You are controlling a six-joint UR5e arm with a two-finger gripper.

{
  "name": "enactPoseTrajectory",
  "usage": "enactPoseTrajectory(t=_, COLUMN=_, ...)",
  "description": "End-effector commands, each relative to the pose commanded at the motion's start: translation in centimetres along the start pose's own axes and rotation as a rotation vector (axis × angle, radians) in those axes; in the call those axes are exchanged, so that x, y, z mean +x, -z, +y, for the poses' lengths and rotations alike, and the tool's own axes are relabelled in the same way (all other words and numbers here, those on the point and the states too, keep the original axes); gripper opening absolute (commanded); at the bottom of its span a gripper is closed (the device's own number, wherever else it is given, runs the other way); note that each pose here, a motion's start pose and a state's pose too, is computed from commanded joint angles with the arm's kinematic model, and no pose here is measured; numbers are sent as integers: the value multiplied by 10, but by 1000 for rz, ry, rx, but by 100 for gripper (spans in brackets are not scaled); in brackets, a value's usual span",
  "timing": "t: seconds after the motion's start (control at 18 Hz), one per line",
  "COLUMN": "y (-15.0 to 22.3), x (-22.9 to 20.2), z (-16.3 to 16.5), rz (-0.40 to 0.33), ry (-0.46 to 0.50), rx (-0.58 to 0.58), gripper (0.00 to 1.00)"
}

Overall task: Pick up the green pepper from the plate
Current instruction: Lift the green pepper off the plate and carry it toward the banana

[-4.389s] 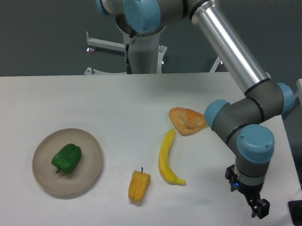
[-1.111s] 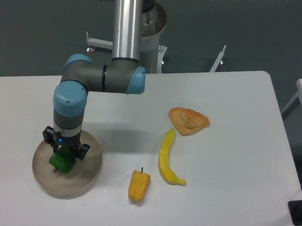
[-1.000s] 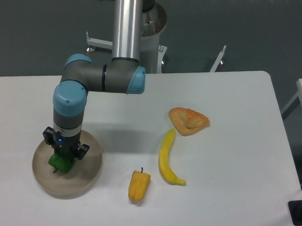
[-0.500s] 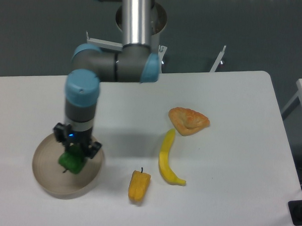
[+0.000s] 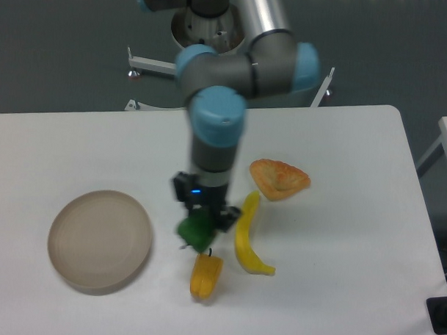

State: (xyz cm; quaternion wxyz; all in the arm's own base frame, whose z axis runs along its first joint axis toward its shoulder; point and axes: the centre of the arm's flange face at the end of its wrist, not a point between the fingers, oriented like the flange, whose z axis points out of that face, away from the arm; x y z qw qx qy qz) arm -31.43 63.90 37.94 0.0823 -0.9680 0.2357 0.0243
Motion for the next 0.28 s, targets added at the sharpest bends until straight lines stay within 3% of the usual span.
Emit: enactPoseTrajectory(t=0.28, y=1, x=-17, z=20, rz=-16, ry=-16, rx=0, gripper=32)
